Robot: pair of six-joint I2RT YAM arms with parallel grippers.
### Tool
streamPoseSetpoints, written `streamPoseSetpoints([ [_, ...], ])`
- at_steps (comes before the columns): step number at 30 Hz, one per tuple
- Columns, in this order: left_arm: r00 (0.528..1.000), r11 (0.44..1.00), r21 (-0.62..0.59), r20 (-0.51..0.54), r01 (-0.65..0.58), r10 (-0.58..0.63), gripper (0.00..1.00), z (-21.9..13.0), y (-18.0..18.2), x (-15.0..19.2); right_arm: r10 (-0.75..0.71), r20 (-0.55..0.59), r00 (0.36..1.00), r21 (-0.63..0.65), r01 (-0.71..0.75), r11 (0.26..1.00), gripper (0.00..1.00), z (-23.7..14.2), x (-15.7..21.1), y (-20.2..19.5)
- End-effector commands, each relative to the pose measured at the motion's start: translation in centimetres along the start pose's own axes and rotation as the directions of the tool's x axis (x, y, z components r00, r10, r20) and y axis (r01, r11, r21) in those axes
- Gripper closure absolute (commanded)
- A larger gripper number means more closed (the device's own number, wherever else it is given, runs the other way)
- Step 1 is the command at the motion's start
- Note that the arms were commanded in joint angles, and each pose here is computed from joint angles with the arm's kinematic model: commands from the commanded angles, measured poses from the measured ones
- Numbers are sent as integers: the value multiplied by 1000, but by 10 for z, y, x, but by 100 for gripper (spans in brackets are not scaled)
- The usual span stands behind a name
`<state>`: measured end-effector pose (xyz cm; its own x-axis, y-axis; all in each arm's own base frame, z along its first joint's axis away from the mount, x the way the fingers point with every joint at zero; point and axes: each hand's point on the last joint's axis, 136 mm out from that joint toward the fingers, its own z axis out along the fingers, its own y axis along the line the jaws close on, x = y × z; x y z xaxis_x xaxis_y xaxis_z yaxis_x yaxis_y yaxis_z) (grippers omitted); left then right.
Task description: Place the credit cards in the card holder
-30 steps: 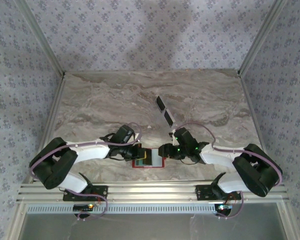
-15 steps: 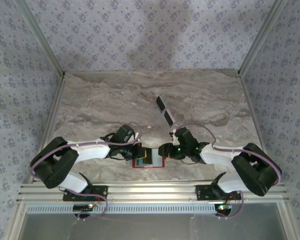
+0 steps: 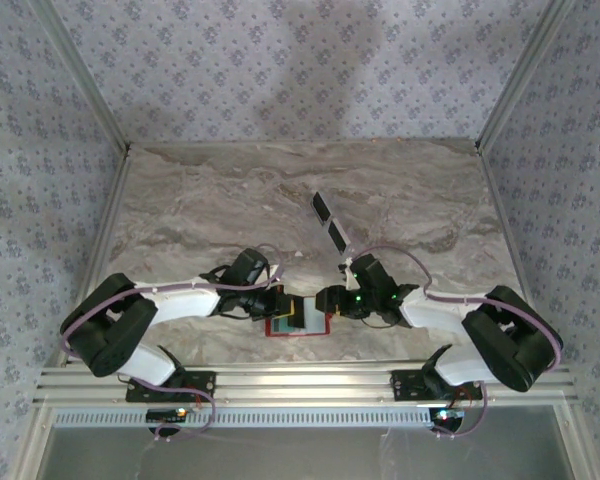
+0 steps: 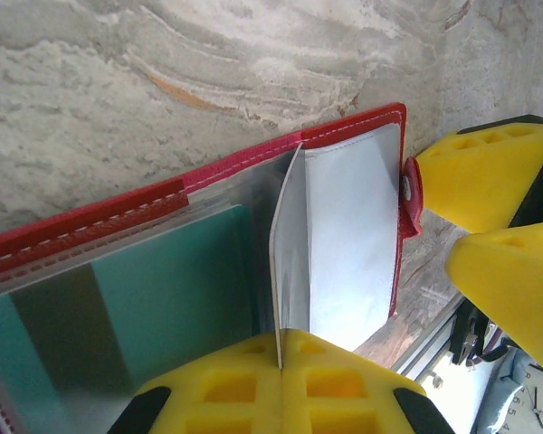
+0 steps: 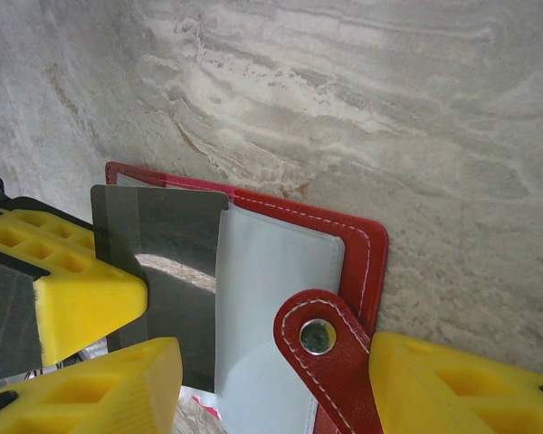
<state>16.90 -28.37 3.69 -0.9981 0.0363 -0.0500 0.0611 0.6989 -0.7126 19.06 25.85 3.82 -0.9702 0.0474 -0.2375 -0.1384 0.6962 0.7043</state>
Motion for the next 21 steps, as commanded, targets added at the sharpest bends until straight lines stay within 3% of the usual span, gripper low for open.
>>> streamPoseSetpoints([
  [1, 997, 1000, -26, -69, 17, -19, 100, 6, 12, 18, 47, -69, 996, 47, -43, 998, 41, 4, 18, -16],
  [21, 997, 999, 22, -71, 44, -42, 100, 6, 14, 21, 53, -71, 996, 52, -49, 997, 42, 4, 20, -18],
])
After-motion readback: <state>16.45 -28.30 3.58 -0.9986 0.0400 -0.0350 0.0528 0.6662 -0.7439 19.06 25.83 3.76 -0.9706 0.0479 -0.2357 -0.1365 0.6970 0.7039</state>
